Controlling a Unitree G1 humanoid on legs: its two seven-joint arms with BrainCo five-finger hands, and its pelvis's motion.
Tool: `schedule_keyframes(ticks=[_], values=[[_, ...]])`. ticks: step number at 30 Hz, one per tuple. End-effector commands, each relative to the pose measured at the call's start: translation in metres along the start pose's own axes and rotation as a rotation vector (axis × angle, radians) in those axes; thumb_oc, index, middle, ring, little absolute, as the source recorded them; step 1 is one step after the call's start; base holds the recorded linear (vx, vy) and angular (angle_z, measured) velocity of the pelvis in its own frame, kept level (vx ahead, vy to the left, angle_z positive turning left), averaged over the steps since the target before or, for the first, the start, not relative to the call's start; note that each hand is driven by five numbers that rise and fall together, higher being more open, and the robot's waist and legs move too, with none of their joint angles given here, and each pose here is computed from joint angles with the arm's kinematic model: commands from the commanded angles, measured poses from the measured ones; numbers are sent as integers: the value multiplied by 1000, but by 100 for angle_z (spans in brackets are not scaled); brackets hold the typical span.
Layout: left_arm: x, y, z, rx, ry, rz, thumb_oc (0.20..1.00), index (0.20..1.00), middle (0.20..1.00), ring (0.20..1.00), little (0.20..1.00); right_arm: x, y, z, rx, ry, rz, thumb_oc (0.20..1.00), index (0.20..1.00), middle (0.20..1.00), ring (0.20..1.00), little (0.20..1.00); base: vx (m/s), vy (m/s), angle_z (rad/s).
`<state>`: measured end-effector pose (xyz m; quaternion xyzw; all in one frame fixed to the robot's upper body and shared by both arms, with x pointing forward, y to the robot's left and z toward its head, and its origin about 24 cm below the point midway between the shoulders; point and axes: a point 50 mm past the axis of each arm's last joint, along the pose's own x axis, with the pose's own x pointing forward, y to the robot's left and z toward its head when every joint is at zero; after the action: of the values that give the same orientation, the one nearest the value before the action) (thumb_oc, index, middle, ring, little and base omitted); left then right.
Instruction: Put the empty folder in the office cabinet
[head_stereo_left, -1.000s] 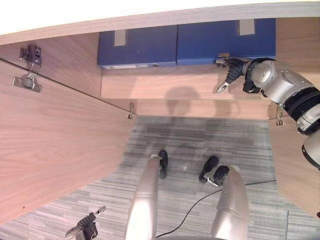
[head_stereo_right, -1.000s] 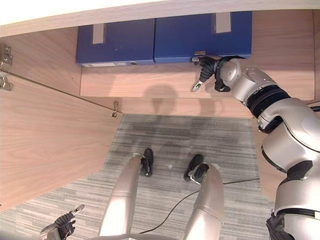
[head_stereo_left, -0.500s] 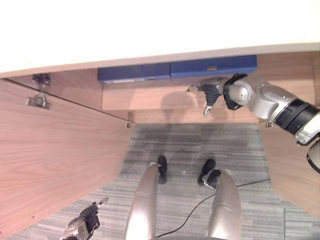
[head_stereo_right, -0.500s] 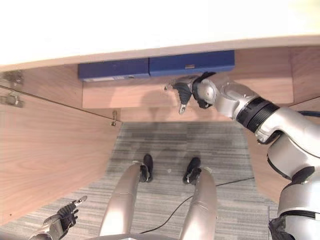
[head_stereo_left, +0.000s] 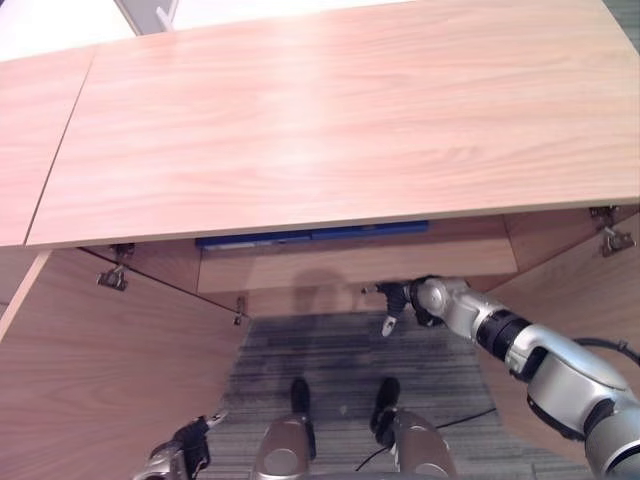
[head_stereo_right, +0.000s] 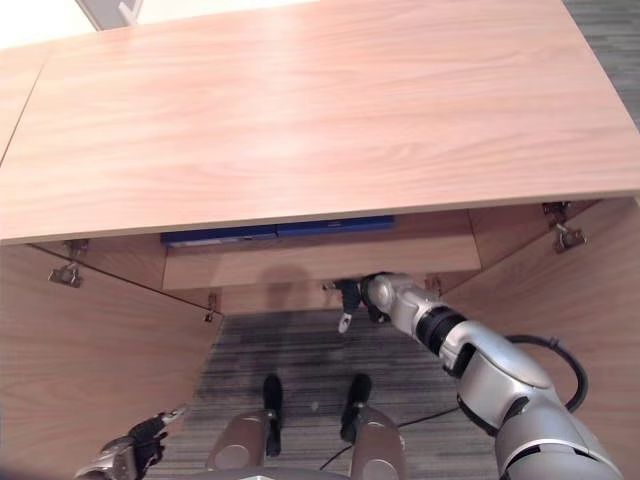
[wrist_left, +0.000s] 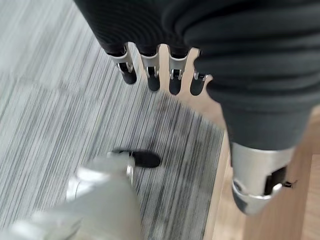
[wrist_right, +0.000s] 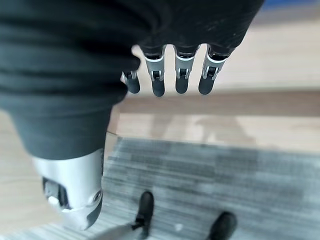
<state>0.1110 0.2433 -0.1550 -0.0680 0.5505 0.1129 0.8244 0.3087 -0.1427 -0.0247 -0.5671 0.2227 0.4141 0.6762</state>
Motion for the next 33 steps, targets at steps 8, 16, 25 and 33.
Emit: schedule_keyframes(ticks=[8, 16, 25, 33], values=[[3, -33, -8, 383, 42, -109, 1000, 1000, 1000, 1000, 1000, 12, 78, -42, 335, 208, 71, 1000, 1000, 1000, 1000, 1000, 3, 35, 0], [5, -47, -9, 513, 50, -129, 1000, 1000, 1000, 1000, 1000, -19, 174, -95, 956, 473, 42, 1000, 1000, 1000, 1000, 1000, -39, 203, -12], [5, -38, -4, 609, 66, -92, 1000, 1000, 1000, 1000, 1000, -49, 242, -106, 1277, 655, 62, 1000, 1000, 1000, 1000, 1000, -103, 207, -23], [4, -23, -1, 623, 89, -46, 1000, 1000, 1000, 1000, 1000, -66, 274, -107, 1449, 735, 47, 1000, 1000, 1000, 1000, 1000, -110, 87, -57]])
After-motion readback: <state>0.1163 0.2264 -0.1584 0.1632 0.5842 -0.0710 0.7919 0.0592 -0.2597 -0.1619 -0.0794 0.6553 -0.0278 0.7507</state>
